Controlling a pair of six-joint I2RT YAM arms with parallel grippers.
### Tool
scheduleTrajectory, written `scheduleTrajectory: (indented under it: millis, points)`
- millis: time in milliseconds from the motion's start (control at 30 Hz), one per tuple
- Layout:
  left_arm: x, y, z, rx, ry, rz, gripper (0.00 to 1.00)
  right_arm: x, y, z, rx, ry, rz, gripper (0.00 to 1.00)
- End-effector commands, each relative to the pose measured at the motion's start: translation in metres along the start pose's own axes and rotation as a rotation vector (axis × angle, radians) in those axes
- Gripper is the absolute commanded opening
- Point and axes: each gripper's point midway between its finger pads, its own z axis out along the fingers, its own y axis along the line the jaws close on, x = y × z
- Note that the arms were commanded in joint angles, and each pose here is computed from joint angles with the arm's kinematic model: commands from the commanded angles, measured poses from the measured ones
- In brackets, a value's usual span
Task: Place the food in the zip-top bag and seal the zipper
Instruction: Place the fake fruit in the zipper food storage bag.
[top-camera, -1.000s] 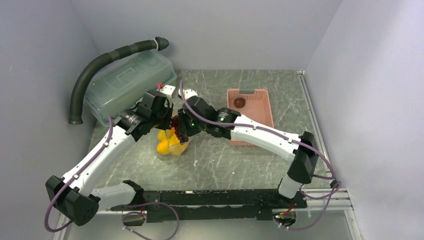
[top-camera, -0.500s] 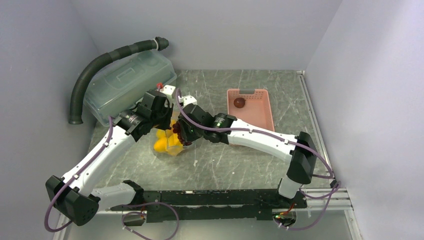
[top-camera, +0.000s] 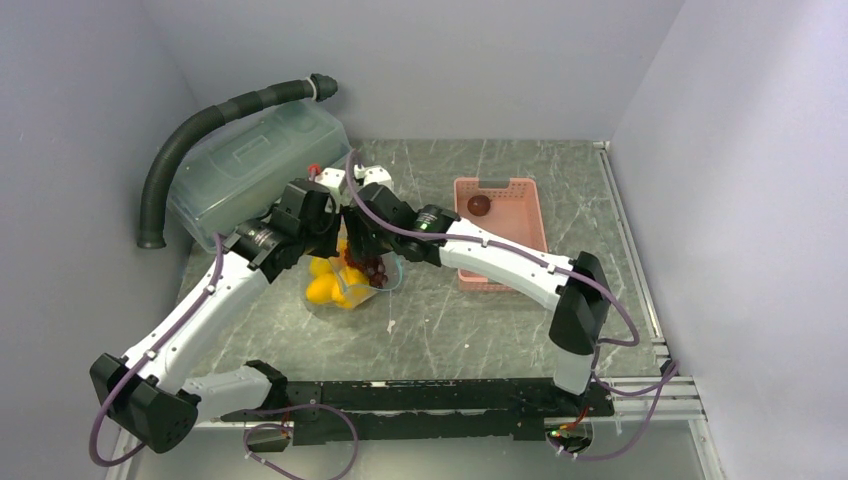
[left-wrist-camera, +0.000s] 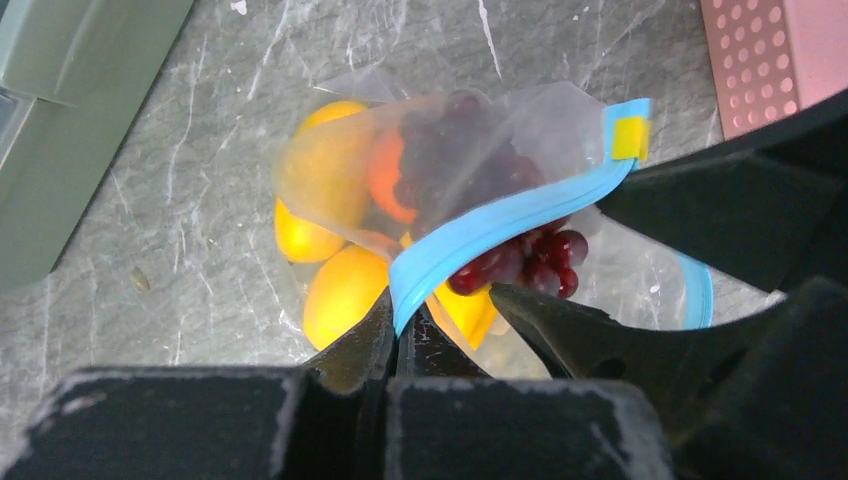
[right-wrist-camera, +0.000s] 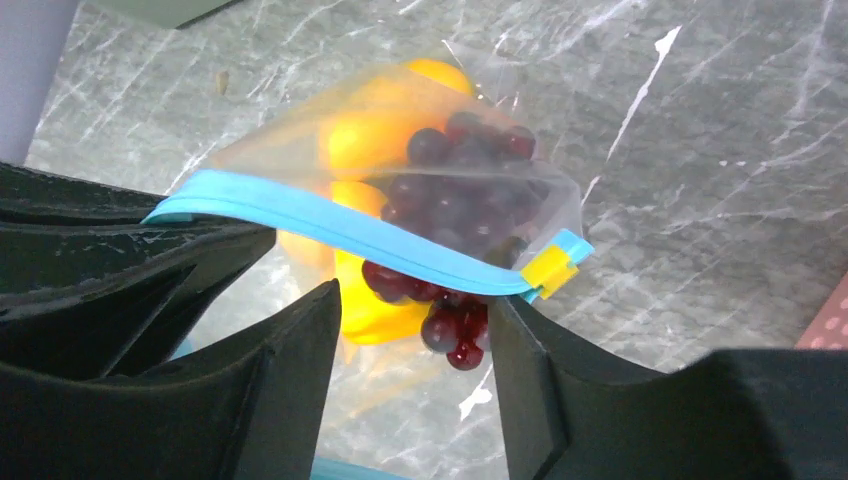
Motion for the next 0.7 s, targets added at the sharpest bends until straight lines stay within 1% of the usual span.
scheduleTrajectory:
  millis: [0, 100, 400, 567, 667]
  points:
    - [-0.005, -0.005, -0.004, 0.029, -0.03, 0.021, 0.0, -0.034, 0.017, -0.013, -0.042, -0.097, 0.021, 0.62]
    - [-0.005, -0.005, -0.004, 0.03, -0.031, 0.02, 0.0, -0.037, 0.014, -0.024, -0.045, -0.11, 0.026, 0.65]
    - [-0.004, -0.005, -0.002, 0.027, -0.022, 0.021, 0.0, -0.031, 0.005, -0.065, -0.092, -0.135, 0.062, 0.66]
    - [-0.003, -0.006, -0.001, 0.027, -0.018, 0.021, 0.0, -0.017, -0.002, -0.083, -0.132, -0.134, 0.105, 0.67]
    - [-0.003, -0.006, -0.001, 0.029, -0.016, 0.022, 0.0, -0.005, -0.012, -0.083, -0.107, -0.122, 0.123, 0.68]
